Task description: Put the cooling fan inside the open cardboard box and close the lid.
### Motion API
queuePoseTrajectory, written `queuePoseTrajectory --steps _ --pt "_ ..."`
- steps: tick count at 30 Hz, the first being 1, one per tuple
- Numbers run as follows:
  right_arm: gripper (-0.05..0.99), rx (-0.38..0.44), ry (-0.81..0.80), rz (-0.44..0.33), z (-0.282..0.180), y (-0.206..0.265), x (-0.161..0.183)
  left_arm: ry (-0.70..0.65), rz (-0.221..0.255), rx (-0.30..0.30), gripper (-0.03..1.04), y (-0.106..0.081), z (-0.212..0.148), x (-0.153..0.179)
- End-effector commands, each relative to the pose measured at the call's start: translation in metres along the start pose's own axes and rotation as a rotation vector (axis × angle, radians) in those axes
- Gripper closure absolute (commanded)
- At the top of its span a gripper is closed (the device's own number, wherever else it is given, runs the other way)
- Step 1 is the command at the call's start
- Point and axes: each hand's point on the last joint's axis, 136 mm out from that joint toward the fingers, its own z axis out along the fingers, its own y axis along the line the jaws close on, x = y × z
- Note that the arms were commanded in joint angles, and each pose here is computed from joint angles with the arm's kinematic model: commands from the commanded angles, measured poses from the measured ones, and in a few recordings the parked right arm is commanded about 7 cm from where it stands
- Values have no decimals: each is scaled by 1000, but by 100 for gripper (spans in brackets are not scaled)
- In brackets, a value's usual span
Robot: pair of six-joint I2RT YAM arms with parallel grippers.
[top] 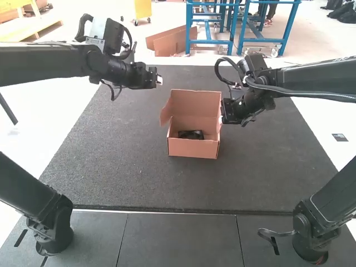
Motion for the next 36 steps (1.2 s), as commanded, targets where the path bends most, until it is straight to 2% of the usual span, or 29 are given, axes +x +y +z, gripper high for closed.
queuePoseTrajectory --steps 1,5,10,19,27,36 --pt "95 -28 -37 -23 -10 11 -10 -9 6 -75 4 13 1 -1" --pt "95 -27 -42 -24 -10 11 -11 31 17 -82 4 15 7 16" --pt "95 -28 -43 -24 -11 11 -12 95 37 -76 4 9 21 41" --pt "95 -34 -53 -23 -12 13 -16 148 69 -62 4 3 45 59" --pt "95 -41 -53 -25 -12 14 -16 141 95 -7 4 -18 49 59" --pt "95 -44 -67 -23 -12 15 -20 132 90 25 4 -25 49 54"
